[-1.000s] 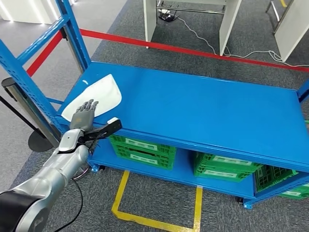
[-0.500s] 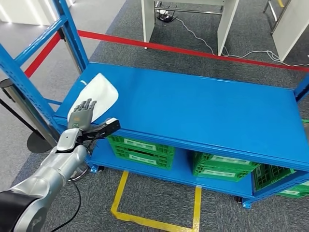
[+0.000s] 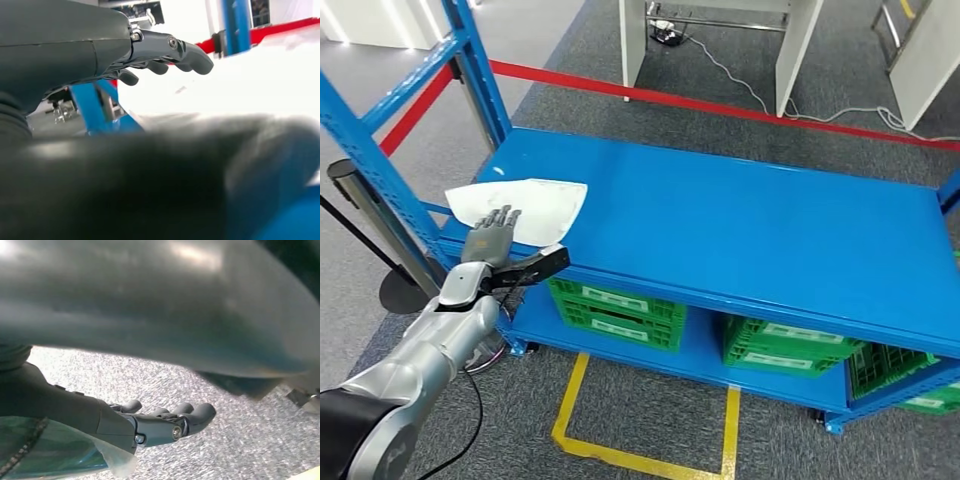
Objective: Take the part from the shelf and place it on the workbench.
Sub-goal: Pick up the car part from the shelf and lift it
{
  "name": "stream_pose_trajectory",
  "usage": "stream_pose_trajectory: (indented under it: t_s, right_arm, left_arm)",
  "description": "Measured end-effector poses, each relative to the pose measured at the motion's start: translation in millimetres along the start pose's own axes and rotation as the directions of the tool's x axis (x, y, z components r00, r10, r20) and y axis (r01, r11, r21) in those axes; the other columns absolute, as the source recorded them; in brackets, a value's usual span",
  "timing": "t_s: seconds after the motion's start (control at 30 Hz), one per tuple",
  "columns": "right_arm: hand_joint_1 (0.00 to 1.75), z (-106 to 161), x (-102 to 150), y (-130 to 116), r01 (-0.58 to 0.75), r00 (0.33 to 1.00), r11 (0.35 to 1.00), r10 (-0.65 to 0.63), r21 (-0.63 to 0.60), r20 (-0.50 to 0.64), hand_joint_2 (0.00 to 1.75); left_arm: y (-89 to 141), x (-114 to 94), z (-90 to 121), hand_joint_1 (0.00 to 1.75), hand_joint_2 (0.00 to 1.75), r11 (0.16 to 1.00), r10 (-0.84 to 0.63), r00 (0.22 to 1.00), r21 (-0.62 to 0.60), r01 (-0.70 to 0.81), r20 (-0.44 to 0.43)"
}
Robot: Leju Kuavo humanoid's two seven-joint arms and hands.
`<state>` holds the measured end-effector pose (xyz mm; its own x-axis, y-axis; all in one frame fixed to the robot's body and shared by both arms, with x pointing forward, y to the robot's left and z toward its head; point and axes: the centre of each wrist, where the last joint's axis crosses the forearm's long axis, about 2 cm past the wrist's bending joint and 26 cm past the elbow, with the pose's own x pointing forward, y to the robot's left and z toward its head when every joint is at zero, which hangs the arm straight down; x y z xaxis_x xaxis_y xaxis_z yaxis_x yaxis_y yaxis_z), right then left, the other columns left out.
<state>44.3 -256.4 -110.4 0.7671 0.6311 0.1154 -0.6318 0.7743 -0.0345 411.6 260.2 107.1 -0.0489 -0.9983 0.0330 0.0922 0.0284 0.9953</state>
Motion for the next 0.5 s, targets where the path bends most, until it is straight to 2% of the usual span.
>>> stream_pose_trajectory:
  t_s: [0.2,0.5]
  right_arm:
    - [0.00,0.0,-0.7,-0.2,0.011,1.000,1.000,-0.011,0.001,-0.007,0.00]
    - [0.00,0.0,-1.7,0.5,0.019,1.000,1.000,-0.019,0.002,-0.015,0.00]
  left_arm:
    - [13.2,6.2,-7.2,0.00,1.75,0.999,-0.017,0.999,0.044,0.016,0.038]
    - [10.2,1.0,-5.6,0.00,1.75,0.999,-0.019,0.999,0.030,0.018,0.027]
